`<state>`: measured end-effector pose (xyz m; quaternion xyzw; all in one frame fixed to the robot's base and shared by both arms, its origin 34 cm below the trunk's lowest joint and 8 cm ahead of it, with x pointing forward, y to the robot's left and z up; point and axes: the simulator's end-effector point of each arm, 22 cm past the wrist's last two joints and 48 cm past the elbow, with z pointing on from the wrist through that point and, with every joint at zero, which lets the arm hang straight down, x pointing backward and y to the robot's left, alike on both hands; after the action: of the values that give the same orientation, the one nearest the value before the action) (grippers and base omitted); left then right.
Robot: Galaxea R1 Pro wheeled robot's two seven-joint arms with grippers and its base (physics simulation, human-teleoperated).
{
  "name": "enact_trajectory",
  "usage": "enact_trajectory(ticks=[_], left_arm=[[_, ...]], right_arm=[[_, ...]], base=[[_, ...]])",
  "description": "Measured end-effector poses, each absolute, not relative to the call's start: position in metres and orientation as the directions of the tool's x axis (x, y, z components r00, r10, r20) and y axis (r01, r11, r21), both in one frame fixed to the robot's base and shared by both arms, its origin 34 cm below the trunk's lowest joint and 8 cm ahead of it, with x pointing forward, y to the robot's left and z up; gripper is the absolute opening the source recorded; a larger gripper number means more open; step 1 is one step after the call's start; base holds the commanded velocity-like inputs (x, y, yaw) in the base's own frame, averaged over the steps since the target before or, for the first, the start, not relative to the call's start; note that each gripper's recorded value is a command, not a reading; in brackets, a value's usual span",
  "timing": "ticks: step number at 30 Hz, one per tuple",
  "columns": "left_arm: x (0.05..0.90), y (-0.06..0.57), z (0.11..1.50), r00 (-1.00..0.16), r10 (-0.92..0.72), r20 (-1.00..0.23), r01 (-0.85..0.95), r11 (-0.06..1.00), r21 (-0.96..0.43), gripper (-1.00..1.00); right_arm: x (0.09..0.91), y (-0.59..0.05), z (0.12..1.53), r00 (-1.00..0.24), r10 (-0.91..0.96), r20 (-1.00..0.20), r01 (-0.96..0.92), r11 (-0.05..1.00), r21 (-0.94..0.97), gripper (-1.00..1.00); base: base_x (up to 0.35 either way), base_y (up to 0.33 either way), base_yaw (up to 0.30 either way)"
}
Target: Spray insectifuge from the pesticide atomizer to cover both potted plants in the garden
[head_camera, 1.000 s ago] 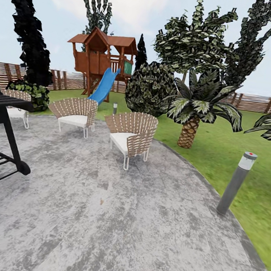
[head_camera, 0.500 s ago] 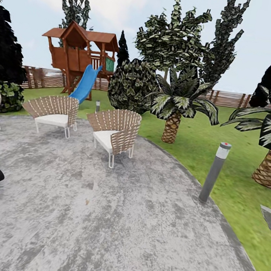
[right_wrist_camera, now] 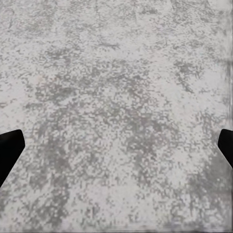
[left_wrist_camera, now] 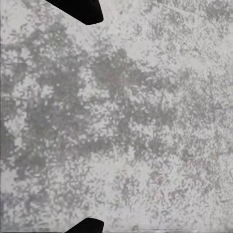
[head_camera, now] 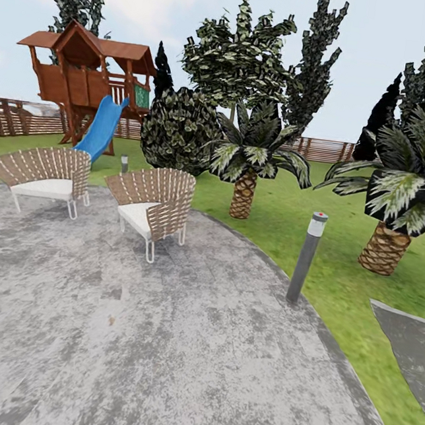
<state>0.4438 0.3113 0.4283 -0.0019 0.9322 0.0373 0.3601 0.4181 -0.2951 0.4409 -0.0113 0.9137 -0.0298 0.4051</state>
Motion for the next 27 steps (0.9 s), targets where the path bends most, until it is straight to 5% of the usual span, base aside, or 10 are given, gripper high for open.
enact_trajectory(ticks=[27], left_arm=[[0.441, 0.311, 0.41, -0.741, 0.023, -0.671, -0.031, 0.997, 0.069, 1.0]], right_arm=[[0.417, -0.295, 0.424, -0.668, -0.044, -0.743, 0.005, 0.998, -0.063, 1.0]], base=[[0.0, 0.0, -0.264]])
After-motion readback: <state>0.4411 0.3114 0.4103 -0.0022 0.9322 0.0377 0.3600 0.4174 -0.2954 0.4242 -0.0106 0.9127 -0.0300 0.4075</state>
